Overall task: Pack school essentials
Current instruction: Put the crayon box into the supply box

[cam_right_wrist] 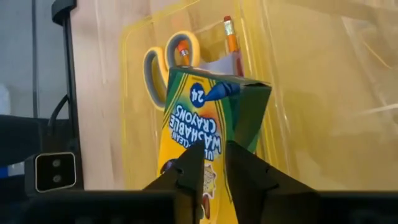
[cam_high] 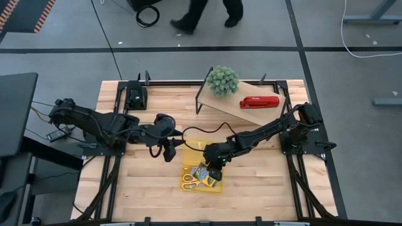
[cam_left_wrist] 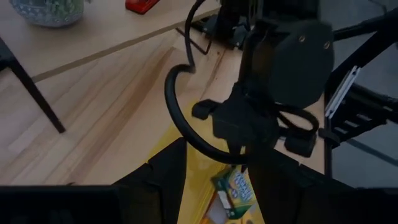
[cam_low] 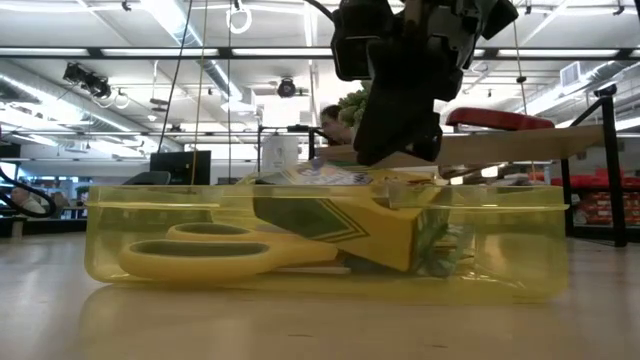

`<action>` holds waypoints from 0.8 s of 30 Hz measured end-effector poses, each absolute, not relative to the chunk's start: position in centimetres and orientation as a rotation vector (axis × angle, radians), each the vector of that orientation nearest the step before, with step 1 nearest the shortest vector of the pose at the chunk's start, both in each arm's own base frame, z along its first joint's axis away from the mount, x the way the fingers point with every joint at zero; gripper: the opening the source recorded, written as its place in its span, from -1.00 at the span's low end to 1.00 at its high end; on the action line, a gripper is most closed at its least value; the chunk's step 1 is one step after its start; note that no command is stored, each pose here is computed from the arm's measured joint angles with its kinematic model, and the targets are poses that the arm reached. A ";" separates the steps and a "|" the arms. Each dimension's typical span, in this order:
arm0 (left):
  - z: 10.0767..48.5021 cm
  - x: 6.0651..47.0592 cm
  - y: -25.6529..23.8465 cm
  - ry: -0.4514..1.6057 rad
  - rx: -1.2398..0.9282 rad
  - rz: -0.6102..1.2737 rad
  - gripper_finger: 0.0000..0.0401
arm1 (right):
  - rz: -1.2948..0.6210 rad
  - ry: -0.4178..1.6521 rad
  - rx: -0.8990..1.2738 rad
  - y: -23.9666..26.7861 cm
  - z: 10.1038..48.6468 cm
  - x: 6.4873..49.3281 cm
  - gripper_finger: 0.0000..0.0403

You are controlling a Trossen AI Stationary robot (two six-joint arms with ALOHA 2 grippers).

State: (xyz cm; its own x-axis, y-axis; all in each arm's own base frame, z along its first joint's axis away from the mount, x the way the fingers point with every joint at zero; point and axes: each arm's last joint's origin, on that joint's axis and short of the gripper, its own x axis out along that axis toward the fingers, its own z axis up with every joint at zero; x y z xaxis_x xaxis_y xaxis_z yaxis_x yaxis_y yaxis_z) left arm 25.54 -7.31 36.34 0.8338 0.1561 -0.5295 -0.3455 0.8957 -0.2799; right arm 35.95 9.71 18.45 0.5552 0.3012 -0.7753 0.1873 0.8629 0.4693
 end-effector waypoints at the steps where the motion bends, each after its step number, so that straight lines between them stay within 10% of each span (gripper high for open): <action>1: 36.2 25.6 -7.3 0.528 -0.377 0.275 -0.14 | 0.080 0.995 0.546 9.7 18.5 35.9 -0.61; 24: 35.5 26.3 -7.6 0.548 -0.365 0.279 -0.14 | 0.062 0.932 0.450 10.7 19.8 35.3 -0.54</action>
